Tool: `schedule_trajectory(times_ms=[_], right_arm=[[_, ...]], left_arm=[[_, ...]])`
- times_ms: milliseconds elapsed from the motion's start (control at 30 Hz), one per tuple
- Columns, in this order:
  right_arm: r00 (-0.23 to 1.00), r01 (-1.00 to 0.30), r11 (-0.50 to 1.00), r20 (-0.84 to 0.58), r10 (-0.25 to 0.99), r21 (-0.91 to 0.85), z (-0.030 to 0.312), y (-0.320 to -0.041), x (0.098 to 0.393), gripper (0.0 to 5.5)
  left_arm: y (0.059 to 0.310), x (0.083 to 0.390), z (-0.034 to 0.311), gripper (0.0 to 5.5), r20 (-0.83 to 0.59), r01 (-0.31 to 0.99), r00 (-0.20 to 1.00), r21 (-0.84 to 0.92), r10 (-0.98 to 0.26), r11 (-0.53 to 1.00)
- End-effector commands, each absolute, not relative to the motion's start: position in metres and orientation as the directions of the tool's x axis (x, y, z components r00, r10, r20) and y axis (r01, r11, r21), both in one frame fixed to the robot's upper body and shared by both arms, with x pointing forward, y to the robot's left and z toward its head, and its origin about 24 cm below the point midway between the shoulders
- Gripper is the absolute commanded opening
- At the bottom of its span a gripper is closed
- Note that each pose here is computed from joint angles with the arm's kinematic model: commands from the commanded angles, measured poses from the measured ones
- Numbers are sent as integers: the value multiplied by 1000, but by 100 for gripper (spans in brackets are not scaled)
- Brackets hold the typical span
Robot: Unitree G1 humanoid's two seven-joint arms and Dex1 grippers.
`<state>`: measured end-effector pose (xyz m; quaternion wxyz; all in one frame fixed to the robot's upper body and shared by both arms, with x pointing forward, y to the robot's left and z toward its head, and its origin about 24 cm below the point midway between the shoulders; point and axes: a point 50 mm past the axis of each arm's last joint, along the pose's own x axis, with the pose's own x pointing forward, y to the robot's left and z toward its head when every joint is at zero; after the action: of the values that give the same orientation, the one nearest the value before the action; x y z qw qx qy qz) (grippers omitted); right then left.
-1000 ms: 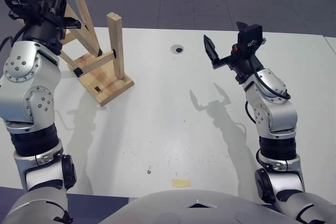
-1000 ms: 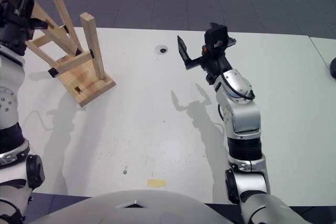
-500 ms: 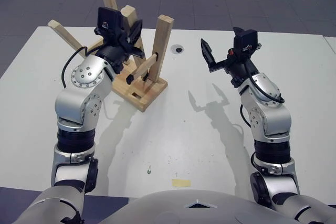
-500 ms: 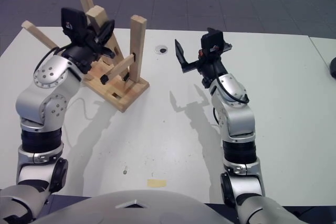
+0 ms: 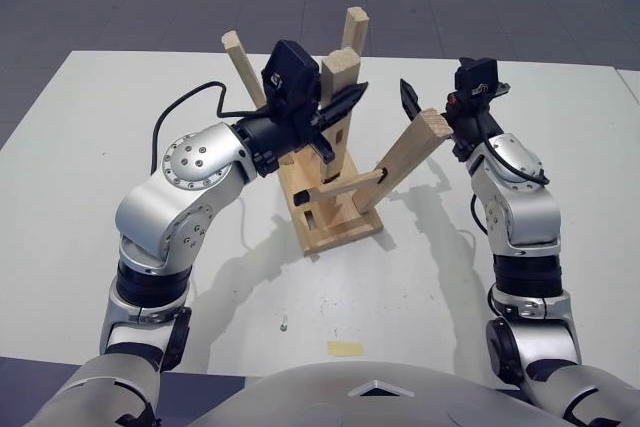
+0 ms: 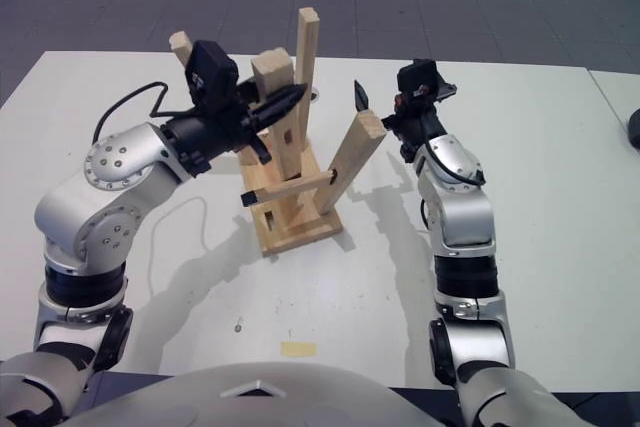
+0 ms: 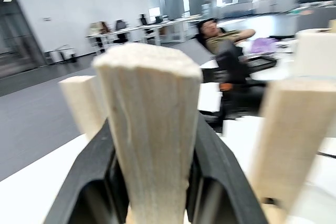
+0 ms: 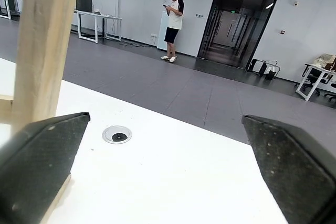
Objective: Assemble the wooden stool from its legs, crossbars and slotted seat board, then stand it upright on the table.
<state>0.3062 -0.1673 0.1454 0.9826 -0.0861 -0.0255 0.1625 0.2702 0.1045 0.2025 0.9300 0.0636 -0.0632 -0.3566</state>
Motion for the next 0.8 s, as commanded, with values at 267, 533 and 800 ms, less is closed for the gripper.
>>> schedule_trajectory(times_ms=[267,533,800], right_arm=[[796,-604,776,-119,593,-182,128,-151,275,540],[714,-700,699,-122,690,-145,130,-138,266,540],[822,-555,826,91,563,-95,161,-153,287,540]], left_arm=[[142,284,227,104,192,432,869,154,-456,888],[133,303,228,104,189,452,855,186,-483,872],[126,313,231,104,219,474,836,171,-503,864]])
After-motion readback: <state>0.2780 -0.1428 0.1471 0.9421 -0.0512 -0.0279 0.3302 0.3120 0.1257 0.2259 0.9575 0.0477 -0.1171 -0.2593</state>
